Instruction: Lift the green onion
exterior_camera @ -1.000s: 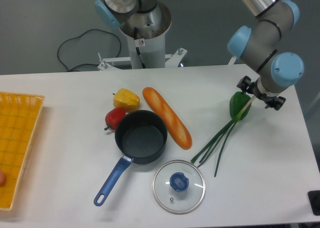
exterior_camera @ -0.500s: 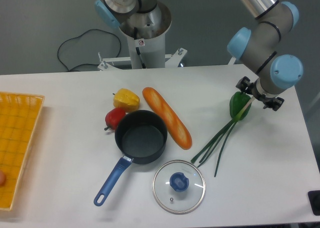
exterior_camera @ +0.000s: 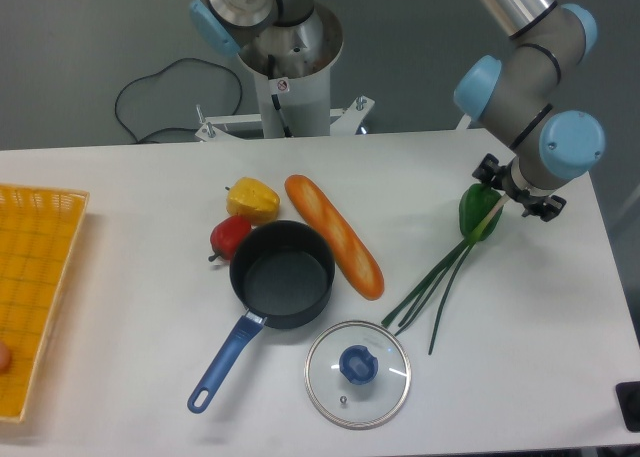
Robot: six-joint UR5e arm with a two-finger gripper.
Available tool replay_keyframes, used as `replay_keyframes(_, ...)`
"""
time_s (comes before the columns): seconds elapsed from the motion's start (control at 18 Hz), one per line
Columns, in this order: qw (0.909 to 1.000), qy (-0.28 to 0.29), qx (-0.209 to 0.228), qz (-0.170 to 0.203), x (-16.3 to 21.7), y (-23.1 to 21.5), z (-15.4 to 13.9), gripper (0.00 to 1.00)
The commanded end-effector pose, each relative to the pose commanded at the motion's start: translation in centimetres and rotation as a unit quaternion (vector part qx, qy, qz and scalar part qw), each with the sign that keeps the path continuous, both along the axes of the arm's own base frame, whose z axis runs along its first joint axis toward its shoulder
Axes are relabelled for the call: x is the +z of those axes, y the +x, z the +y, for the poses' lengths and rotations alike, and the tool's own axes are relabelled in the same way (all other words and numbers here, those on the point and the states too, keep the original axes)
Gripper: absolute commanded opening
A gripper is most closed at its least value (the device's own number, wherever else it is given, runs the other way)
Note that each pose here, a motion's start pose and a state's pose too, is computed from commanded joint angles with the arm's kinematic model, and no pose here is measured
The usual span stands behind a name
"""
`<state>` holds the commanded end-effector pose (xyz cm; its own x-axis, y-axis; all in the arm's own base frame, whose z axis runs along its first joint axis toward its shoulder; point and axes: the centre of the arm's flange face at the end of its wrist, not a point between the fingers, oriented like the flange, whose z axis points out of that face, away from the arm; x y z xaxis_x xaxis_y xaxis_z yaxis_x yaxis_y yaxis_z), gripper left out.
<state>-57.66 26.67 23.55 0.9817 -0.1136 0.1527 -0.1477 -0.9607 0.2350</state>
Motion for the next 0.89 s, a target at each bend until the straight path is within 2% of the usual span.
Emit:
replay_keyframes(0.5,1.0000,-0.002,0.000,-0.006,-0.05,0.12,-0.05,0.58)
replay_keyframes(0.56,1.0000,-0.003,0.001,-0.007,0.07,0.14,-0.05,0.52)
replay_keyframes(0.67,0.9999,-0.004,0.001,-0.011,0.28,0.09,-0.04,0.32)
replay_keyframes(0.89,0.9999,-0.004,0.000,-0.012,0.25,0.16,0.04,0.28)
